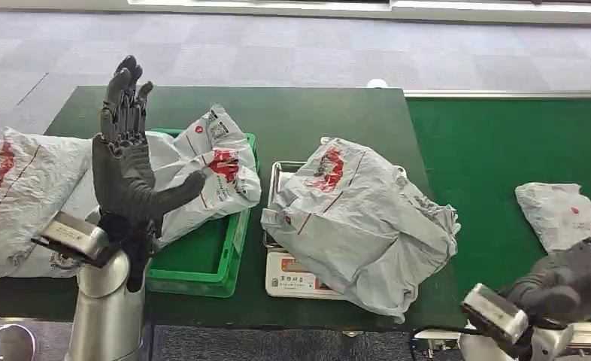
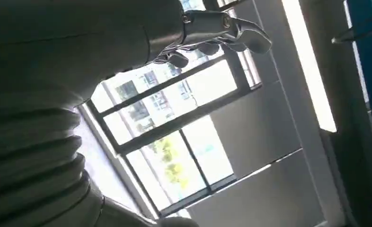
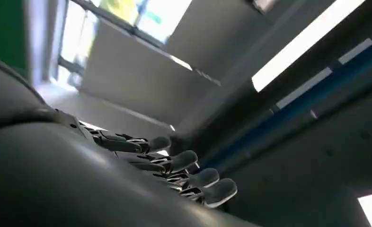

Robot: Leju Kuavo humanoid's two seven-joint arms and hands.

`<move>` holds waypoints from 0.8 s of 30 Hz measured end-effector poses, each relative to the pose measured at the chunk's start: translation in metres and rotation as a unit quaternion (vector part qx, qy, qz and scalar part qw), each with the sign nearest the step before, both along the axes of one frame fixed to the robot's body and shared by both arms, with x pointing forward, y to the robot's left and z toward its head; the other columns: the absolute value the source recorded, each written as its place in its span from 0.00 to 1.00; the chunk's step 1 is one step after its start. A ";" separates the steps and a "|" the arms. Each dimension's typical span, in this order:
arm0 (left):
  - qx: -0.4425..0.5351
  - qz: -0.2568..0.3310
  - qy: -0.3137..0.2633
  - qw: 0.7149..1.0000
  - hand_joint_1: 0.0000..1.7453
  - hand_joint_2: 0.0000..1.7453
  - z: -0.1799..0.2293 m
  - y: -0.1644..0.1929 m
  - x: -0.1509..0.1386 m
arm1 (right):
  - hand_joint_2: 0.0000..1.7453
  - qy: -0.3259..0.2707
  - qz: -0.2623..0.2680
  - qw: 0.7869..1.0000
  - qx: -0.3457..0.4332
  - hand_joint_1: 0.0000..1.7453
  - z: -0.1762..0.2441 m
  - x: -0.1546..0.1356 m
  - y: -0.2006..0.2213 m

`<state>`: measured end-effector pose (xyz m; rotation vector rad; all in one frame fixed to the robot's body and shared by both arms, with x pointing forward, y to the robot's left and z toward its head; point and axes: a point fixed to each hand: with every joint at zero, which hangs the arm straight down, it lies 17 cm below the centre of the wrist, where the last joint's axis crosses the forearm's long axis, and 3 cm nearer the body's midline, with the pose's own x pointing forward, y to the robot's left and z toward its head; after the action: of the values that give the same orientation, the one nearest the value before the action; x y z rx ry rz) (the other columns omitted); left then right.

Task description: Moved the parcel from conveyor to table for the left to box.

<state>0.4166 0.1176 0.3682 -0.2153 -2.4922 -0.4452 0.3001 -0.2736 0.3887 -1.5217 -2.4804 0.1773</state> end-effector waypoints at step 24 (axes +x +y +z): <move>0.366 -0.044 0.055 0.928 0.00 1.00 -0.145 -0.198 0.036 | 0.00 -0.100 -0.062 0.993 -0.029 0.00 0.058 -0.040 -0.001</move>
<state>0.4528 -0.0802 0.2232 -0.0452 -2.0433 -1.3135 0.2599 -0.2749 0.4469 -1.7922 -2.5398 0.0801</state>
